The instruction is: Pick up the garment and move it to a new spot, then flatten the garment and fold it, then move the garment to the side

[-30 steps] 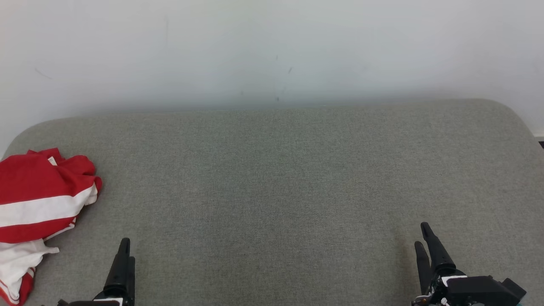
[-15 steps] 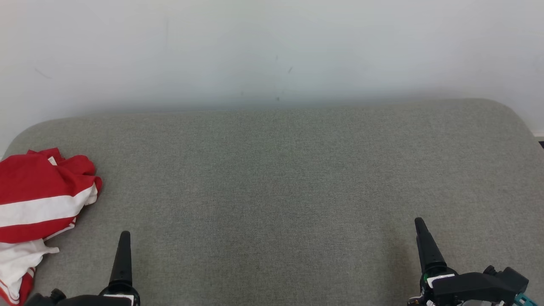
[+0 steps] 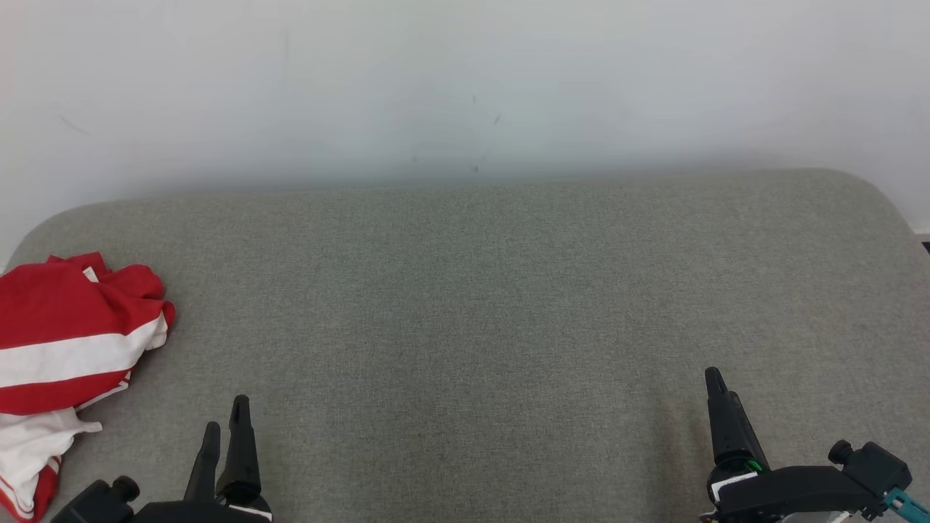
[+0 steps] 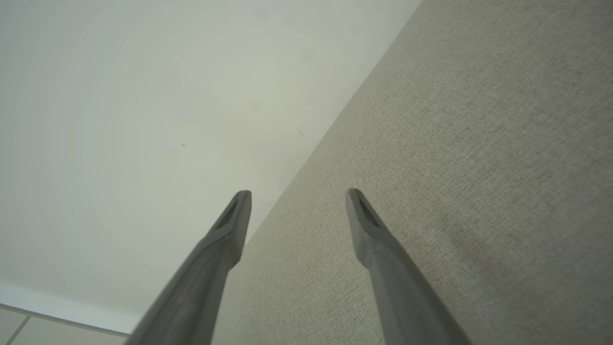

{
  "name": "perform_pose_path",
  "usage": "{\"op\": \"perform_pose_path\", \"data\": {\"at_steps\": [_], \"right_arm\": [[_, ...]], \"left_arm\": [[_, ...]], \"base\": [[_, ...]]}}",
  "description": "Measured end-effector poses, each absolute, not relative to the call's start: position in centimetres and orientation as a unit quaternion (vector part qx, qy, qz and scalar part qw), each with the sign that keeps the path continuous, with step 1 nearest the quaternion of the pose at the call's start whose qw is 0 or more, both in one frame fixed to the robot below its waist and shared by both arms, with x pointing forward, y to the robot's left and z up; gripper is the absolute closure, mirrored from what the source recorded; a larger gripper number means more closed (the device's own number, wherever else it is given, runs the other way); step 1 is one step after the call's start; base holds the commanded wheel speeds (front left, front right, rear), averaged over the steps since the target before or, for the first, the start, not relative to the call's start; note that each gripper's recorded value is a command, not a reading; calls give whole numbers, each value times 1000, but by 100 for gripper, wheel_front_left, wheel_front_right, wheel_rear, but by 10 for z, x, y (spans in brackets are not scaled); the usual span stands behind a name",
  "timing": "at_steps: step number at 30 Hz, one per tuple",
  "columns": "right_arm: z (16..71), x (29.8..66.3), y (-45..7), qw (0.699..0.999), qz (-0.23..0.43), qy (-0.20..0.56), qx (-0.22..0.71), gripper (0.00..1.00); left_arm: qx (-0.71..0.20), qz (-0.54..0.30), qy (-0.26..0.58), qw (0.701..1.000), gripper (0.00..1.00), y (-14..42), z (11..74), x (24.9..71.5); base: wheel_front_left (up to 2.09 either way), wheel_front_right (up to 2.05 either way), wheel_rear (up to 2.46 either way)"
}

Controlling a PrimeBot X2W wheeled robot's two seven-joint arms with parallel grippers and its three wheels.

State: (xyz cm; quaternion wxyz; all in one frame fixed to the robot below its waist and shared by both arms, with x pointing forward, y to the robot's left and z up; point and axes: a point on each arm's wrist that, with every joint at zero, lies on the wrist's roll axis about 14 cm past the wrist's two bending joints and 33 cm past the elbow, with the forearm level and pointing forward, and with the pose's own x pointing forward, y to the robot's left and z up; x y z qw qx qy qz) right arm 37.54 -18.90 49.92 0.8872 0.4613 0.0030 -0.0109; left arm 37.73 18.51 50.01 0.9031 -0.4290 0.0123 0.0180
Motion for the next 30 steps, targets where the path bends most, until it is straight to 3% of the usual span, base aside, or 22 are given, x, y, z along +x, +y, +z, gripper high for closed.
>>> {"op": "perform_pose_path", "data": {"at_steps": [11, 30], "right_arm": [[504, 375, -186, 921, -3, -6, 390, 0], [507, 373, -181, 960, 9, -19, 281, 0]], "left_arm": [[-337, 5, 1, 941, 0, 178, 507, 378], [-229, -4, -17, 973, 0, 176, 514, 374]], "base": [[0, 0, 0], [0, 0, 0]]}}
